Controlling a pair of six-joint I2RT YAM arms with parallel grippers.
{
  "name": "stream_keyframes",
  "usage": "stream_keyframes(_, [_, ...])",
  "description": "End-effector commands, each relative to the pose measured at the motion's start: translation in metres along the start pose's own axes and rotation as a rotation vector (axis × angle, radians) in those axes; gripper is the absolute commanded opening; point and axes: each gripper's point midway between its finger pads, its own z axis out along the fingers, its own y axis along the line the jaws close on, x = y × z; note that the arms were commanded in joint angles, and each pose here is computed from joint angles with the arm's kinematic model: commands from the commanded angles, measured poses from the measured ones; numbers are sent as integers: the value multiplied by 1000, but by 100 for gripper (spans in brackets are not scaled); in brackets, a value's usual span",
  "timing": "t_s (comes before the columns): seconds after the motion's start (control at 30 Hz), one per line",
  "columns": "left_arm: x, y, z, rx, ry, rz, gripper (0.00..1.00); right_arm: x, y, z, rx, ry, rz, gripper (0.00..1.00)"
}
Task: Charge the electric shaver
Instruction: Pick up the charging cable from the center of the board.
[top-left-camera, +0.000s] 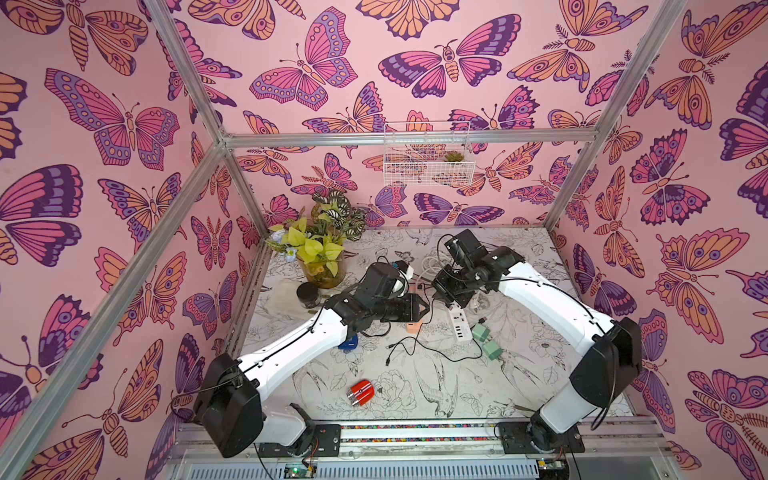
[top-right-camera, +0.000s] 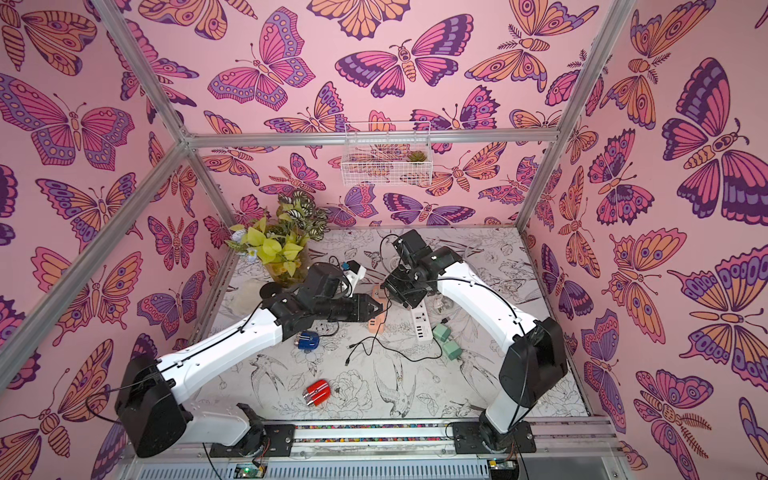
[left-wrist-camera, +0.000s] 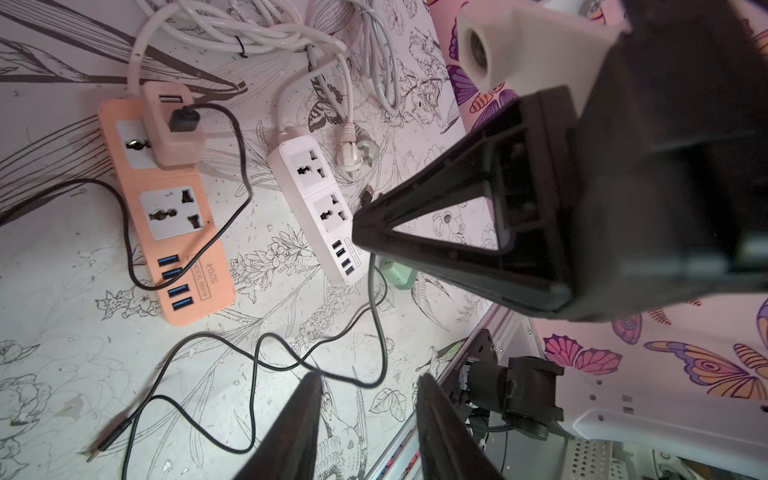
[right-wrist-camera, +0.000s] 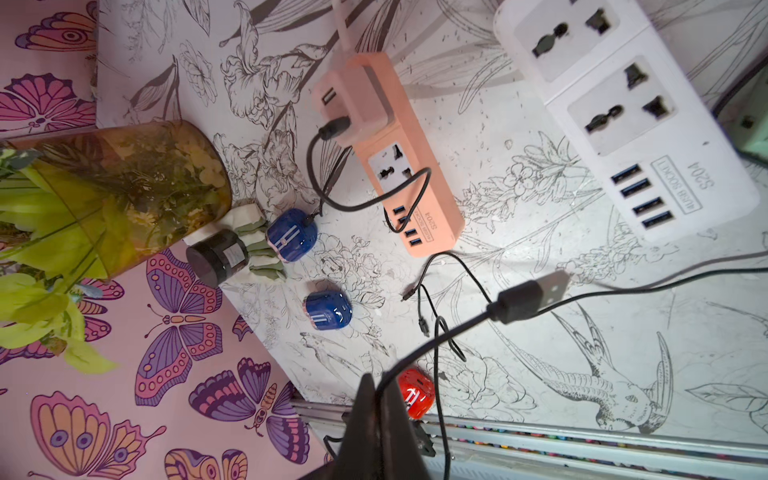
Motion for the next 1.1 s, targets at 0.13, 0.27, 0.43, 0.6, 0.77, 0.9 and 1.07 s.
stream_keyframes(0.13, [-11, 1, 21, -18, -40, 73, 40, 7, 5, -17, -64, 39, 38, 0])
stream_keyframes(0.27, [-10, 7, 28, -37, -35, 76, 36, 6, 4, -18, -71, 43, 46, 0])
stream_keyframes(0.43, [-17, 1, 34, -22, -35, 65, 14, 11, 6, -26, -105, 56, 41, 0])
stream_keyframes(0.6, [-26, -9, 26, -2, -65, 57, 0, 8, 8, -27, -125, 57, 32, 0])
stream_keyframes(0.77, [-30, -18, 6, 28, -73, 26, 0, -1, 25, -37, -214, 48, -35, 22])
stream_keyframes(0.9, [-34, -20, -7, 97, -21, -98, 0, -11, 35, -58, -305, 22, -105, 48])
stream_keyframes(1.07, [-44, -33, -25, 282, 39, -259, 0, -32, 35, -83, -551, -33, -112, 61])
